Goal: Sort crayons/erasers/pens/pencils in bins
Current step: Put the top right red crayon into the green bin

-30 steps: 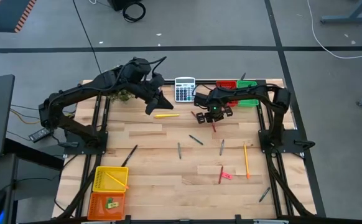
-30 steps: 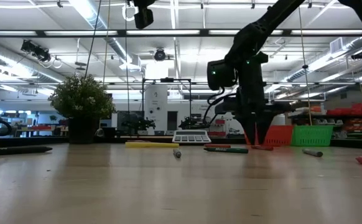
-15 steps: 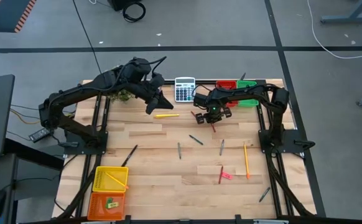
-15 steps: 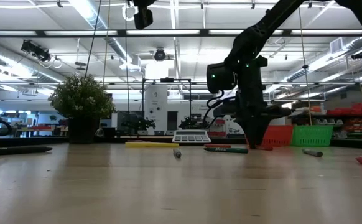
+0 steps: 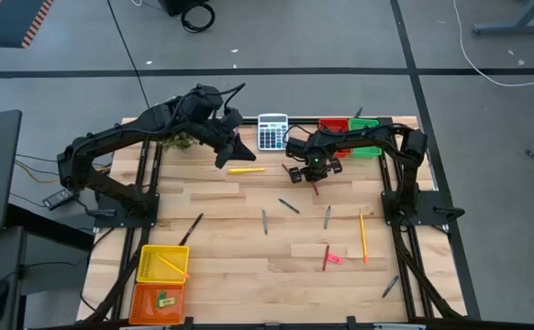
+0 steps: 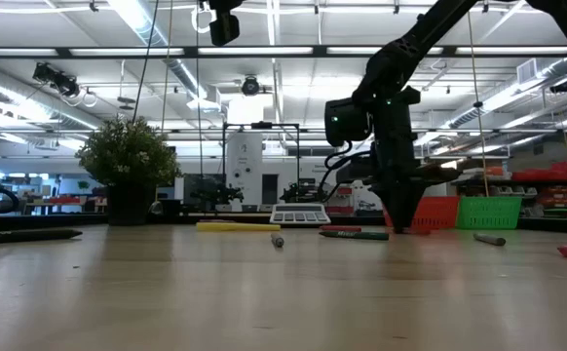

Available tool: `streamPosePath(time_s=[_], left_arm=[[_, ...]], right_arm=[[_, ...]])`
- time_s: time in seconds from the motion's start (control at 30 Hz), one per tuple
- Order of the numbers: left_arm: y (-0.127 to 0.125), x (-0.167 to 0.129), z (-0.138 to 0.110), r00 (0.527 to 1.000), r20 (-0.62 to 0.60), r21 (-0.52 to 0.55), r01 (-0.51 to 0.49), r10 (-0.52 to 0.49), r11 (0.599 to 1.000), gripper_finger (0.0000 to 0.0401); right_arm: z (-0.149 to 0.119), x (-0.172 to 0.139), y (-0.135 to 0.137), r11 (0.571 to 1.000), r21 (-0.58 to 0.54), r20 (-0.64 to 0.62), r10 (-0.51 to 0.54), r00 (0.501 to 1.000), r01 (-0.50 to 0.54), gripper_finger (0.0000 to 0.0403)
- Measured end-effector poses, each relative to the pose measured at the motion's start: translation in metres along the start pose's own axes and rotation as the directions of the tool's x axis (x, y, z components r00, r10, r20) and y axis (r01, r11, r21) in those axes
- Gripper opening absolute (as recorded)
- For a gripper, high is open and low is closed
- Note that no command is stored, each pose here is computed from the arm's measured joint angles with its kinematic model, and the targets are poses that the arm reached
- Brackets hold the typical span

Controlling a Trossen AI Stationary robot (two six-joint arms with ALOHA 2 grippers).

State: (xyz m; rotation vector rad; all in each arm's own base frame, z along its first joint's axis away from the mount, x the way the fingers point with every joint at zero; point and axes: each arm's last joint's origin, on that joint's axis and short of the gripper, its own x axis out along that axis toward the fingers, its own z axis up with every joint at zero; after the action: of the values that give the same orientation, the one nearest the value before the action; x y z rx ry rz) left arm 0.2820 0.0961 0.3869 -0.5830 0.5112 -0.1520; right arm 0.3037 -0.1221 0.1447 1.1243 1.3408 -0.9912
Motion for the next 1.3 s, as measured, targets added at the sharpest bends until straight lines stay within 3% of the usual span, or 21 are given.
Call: streamPosePath(time_s=[0.37,0.7,0.93,1.3], left_arm=[[0.0,0.0,0.0,1.0,0.0,0.0,0.0,0.0,1.0,0.0025],[0.0,0.0,0.0,1.0,-0.001,0.002,0.0,0.0,1.0,0.0009],[0.0,0.0,0.0,1.0,0.0,0.012,0.0,0.0,1.0,0.0023],[0.0,0.0,0.0,1.0,-0.001,0.011,0.0,0.0,1.0,0.001]], right_arm=[[-0.002,-0.003,-0.001,1.0,-0.01,-0.025,0.01,1.0,-0.011,0.0042],[-0.001,-0.017,0.005,0.997,-0.065,-0.058,0.04,0.997,-0.044,0.0042],[0.012,-0.039,0.005,0.995,-0.094,-0.031,0.029,0.999,-0.032,0.0042],[0.047,-0.078,-0.013,0.996,-0.084,0.036,0.0,0.999,0.003,0.0042]])
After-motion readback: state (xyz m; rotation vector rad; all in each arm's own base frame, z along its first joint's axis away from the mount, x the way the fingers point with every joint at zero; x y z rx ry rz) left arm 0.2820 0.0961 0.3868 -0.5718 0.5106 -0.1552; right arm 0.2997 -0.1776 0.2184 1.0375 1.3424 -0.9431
